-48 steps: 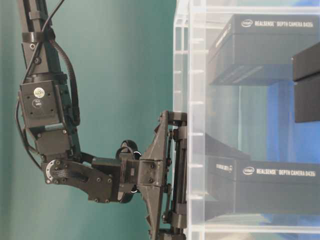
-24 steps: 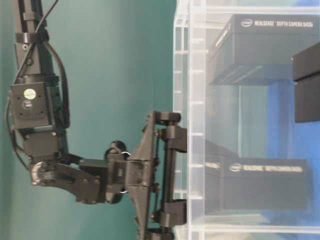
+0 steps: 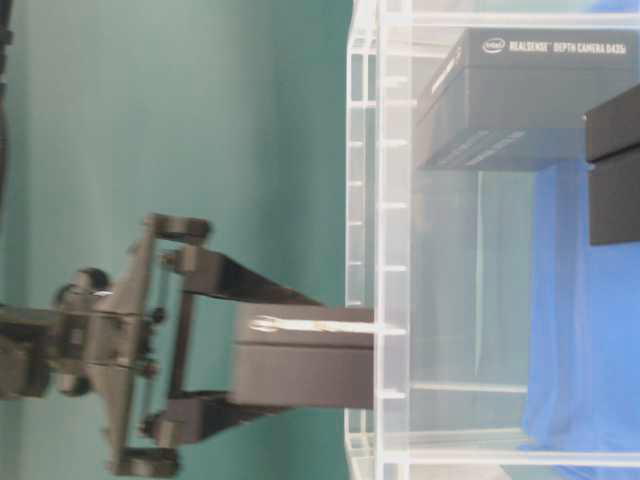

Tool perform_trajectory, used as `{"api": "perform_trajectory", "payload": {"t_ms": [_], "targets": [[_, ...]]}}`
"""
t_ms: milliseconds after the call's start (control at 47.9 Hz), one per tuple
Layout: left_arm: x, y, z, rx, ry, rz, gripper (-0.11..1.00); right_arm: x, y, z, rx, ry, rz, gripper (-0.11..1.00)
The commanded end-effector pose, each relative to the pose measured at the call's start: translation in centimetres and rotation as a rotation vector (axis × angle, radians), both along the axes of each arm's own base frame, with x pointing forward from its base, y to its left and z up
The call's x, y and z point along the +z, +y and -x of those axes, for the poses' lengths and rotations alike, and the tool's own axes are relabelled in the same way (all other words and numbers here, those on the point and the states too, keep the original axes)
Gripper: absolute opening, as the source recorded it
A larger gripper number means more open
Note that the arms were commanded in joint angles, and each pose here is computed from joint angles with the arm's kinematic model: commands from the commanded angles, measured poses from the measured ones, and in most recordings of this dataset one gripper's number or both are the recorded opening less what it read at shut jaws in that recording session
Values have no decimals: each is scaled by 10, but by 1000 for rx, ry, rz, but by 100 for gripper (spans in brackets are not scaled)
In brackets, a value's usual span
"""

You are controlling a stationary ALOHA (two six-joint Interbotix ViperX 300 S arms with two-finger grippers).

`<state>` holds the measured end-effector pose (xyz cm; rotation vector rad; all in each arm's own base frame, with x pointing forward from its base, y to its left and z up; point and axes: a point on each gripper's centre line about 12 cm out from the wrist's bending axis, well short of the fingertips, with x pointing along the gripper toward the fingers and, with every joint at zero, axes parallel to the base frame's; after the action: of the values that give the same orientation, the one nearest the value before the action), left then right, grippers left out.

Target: Take the box out of the case with the right arm.

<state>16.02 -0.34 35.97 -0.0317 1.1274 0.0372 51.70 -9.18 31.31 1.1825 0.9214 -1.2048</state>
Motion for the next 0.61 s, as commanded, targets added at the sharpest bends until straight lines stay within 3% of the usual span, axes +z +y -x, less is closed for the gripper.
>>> {"api": "perform_trajectory", "payload": {"t_ms": [0,230,584], "targets": [[8,0,-2,0,-26,-1,0,59,2,19,-11,-104,27,68],[8,1,-2,2,-26,-1,0,78,6,24,-19,-129,67,68],[9,0,-2,2,-26,0,0,82,8,24,-13,-142,74,68]]}}
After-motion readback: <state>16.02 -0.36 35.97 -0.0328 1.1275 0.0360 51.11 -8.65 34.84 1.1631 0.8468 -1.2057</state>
